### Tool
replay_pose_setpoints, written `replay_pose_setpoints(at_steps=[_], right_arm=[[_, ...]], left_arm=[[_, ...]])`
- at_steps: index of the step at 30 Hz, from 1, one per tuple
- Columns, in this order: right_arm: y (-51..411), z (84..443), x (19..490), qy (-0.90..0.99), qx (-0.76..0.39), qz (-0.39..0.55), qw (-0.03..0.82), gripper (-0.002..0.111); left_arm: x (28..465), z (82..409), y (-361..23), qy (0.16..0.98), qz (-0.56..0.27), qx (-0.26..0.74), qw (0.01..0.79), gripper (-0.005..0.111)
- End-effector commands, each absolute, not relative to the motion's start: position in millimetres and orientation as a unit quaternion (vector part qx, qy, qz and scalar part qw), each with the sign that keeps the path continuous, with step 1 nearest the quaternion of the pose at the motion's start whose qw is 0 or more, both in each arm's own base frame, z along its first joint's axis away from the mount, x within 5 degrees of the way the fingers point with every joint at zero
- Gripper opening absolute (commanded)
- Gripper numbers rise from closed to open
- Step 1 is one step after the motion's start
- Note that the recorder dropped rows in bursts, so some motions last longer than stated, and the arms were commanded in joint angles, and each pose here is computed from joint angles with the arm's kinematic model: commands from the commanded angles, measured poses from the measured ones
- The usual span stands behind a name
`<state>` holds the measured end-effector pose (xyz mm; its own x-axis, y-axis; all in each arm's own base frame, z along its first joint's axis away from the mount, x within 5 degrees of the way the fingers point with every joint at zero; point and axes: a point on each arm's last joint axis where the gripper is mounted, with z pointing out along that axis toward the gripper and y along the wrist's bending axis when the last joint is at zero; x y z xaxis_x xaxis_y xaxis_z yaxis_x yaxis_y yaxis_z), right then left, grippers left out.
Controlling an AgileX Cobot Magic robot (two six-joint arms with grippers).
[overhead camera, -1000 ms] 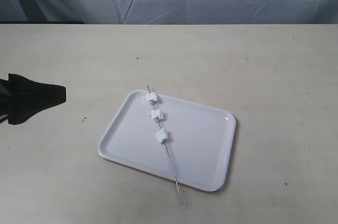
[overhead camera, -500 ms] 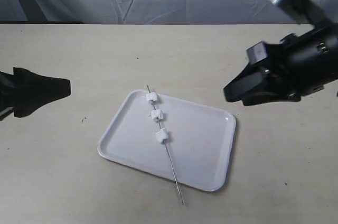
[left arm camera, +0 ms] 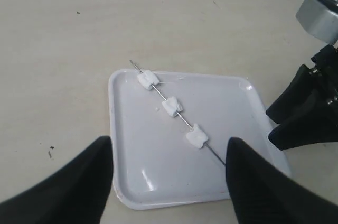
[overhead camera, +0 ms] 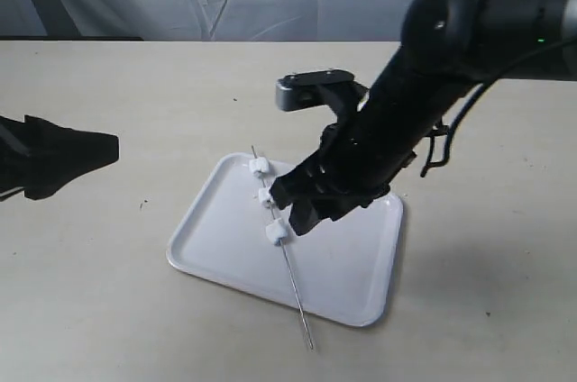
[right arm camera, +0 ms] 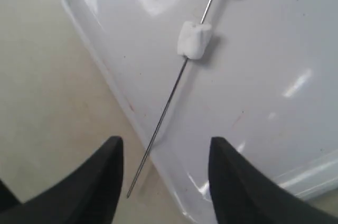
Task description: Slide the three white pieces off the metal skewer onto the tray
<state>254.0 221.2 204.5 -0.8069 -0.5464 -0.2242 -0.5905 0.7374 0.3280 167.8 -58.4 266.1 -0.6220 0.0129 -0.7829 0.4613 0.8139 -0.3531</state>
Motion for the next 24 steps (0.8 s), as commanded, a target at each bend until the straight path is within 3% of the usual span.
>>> replay_pose_setpoints(at_steps=[1,12,18,24], right_arm=[[245.8,202.8,252.1,0.936,-0.328,0.118,0.054,0.047],[280.9,161.9,235.5,0.937,-0.339,0.086,-0.008,0.047],[283.0,144.8,233.7,0.94,-0.34,0.036,-0.012,0.047],[287.8,141.1,238.0,0.944,-0.325,0.05,0.013,0.047]], left_arm=[[177.0,256.2,-58.5,0.87,-0.269,0.135,0.391,0.059],[183.4,243.7,-61.4,0.882,-0.287,0.131,0.35,0.059],[182.2,243.6,-62.2,0.882,-0.292,0.135,0.345,0.059],[181.9,243.6,-62.5,0.882,-0.293,0.136,0.344,0.059]])
